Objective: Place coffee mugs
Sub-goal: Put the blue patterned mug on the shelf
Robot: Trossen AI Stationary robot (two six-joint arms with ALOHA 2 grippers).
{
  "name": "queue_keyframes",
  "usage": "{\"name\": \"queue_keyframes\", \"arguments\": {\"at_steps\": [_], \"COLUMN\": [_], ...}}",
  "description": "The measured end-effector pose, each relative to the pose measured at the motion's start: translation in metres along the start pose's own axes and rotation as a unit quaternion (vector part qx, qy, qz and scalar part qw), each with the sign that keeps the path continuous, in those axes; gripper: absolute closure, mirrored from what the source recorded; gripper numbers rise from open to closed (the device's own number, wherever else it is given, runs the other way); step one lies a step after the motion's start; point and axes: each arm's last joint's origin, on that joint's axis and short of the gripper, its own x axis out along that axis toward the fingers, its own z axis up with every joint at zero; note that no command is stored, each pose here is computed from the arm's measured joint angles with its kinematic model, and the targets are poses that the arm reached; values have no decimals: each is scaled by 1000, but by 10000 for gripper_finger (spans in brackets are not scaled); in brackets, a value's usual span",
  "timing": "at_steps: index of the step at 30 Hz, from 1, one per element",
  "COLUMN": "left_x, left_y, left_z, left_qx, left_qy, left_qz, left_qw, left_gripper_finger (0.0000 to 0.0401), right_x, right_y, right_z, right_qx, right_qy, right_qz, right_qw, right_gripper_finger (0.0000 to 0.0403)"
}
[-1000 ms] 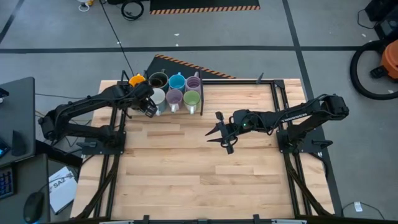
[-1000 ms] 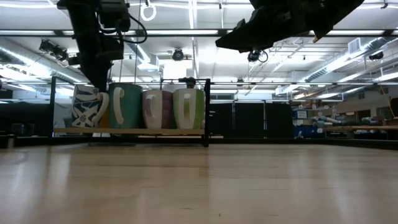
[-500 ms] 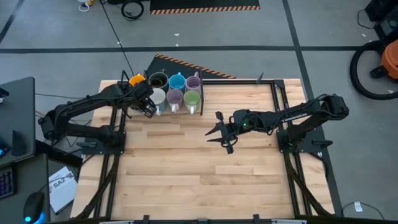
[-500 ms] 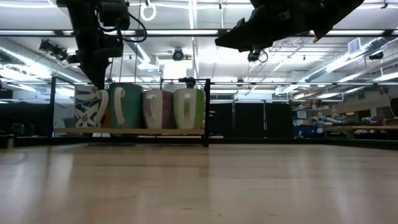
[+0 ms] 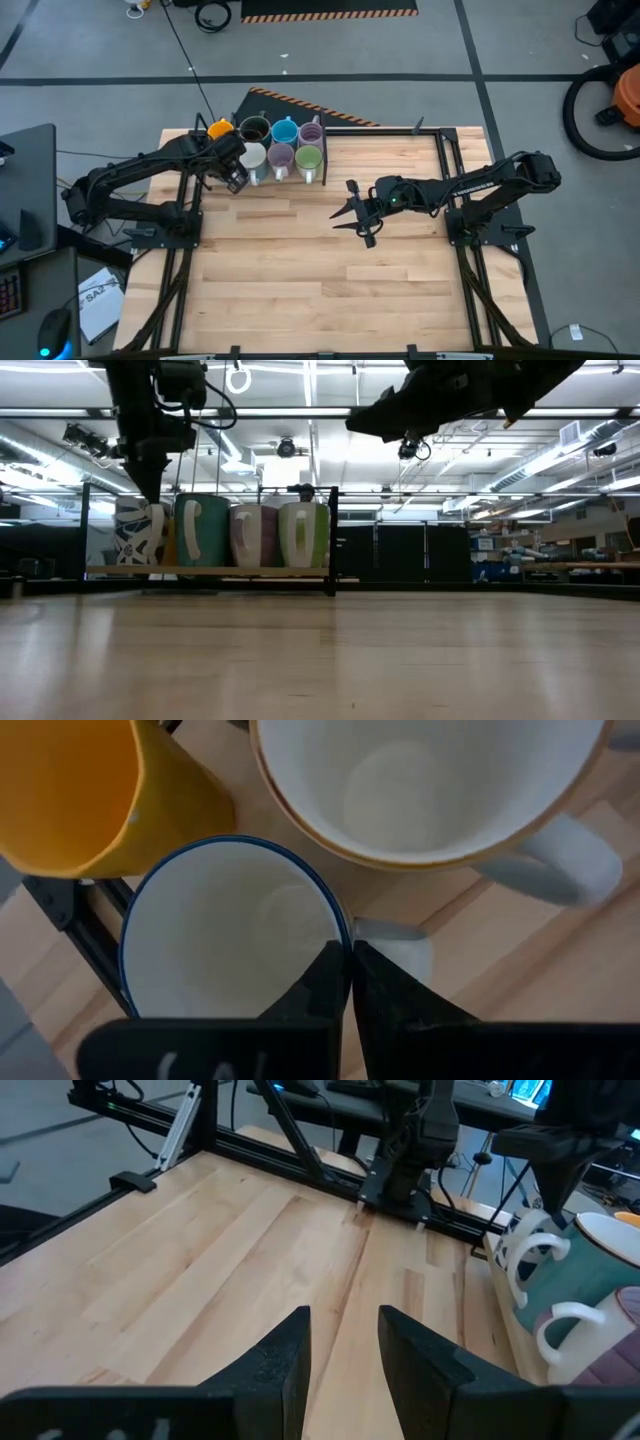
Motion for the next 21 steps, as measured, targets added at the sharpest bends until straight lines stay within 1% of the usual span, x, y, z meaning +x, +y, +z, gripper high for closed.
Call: {"name": "queue_keyframes", "arguments": {"at_steps": [6,11,18,21], "left_x": [0,0,-1,-1], "left_y": [0,0,0,1], "left_z": [-1,-1,-4,-6], "left_qx": [54,113,171,186], "left_qy": [6,8,19,29], "left_qz": [-11,-15,-15,-11], "left_qw": [998,993,985,982], "left_gripper_finger": [382,383,383,383], "right_x": [0,0,0,0], "right_y": [0,0,0,0], "right_z": [0,0,0,0], "right_qx": [0,0,0,-1], "right_qy": [0,-2,-2,-3], "right_qz": [0,0,1,3], "right_qw": [1000,1000,1000,1000], "right_gripper_finger": [278,278,278,278]}}
